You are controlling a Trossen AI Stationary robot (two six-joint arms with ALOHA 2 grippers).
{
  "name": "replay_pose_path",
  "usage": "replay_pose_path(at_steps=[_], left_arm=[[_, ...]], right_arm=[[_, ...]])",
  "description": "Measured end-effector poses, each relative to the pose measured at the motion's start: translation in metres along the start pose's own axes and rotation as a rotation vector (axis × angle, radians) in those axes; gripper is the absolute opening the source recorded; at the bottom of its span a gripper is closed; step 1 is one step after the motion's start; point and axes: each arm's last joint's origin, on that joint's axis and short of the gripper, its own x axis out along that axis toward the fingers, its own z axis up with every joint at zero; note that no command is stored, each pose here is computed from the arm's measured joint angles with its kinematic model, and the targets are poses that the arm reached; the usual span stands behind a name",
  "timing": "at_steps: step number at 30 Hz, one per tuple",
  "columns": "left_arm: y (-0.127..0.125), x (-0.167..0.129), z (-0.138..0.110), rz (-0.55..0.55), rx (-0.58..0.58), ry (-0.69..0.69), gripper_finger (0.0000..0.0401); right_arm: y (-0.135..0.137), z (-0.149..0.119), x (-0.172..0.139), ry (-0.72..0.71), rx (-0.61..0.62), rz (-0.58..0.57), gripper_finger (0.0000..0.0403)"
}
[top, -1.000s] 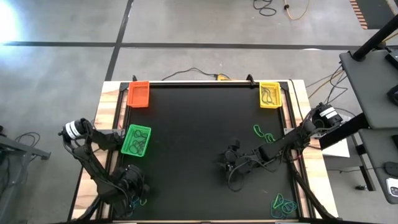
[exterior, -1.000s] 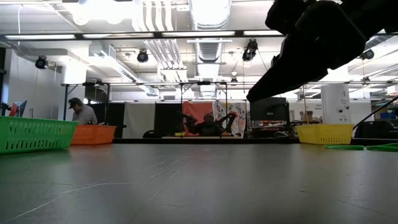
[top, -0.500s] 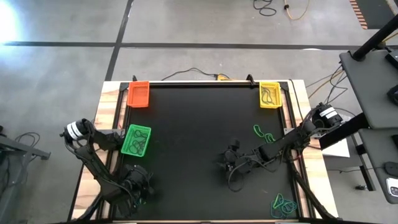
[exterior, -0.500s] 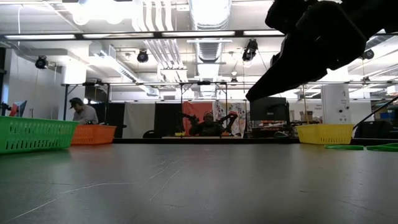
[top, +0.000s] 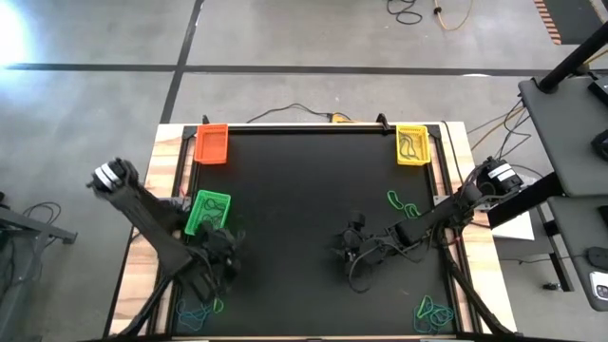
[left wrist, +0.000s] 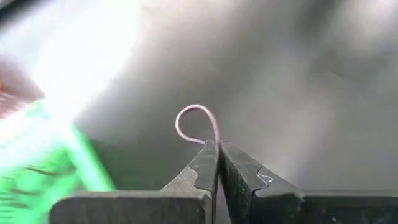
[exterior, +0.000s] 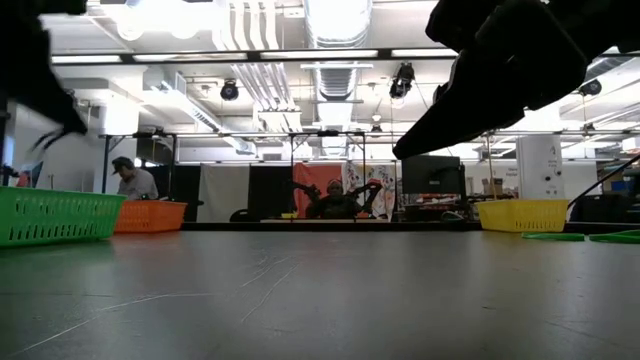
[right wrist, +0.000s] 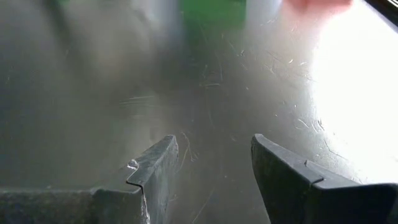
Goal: Sort rubber bands into baskets
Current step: Put the bottom left violet rubber band into the green bin
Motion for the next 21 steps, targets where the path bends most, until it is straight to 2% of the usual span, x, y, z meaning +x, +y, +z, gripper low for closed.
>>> replay_pose_path(at_steps=[5, 9, 12, 17, 21], left_arm=[[0.045, -0.022, 0.027, 0.048, 0.001, -0.009, 0.0], [0.078, -0.037, 0.038, 0.05, -0.003, 0.069, 0.0], [0.1, -0.045, 0.042, 0.07, -0.05, 0.106, 0.0], [0.11, -0.043, 0.04, 0.074, -0.083, 0.089, 0.0], [0.112, -0.03, 0.028, 0.14, -0.101, 0.086, 0.0]], right_arm=[[0.0, -0.001, 0.0, 0.005, 0.0, -0.001, 0.0199], [0.0, -0.002, 0.0, 0.009, 0.006, -0.002, 0.0199], [-0.001, -0.005, 0.0, 0.018, 0.019, -0.004, 0.0199], [-0.003, -0.012, 0.0, 0.034, 0.047, -0.01, 0.0199], [-0.004, -0.014, 0.0, 0.041, 0.05, -0.012, 0.0199]])
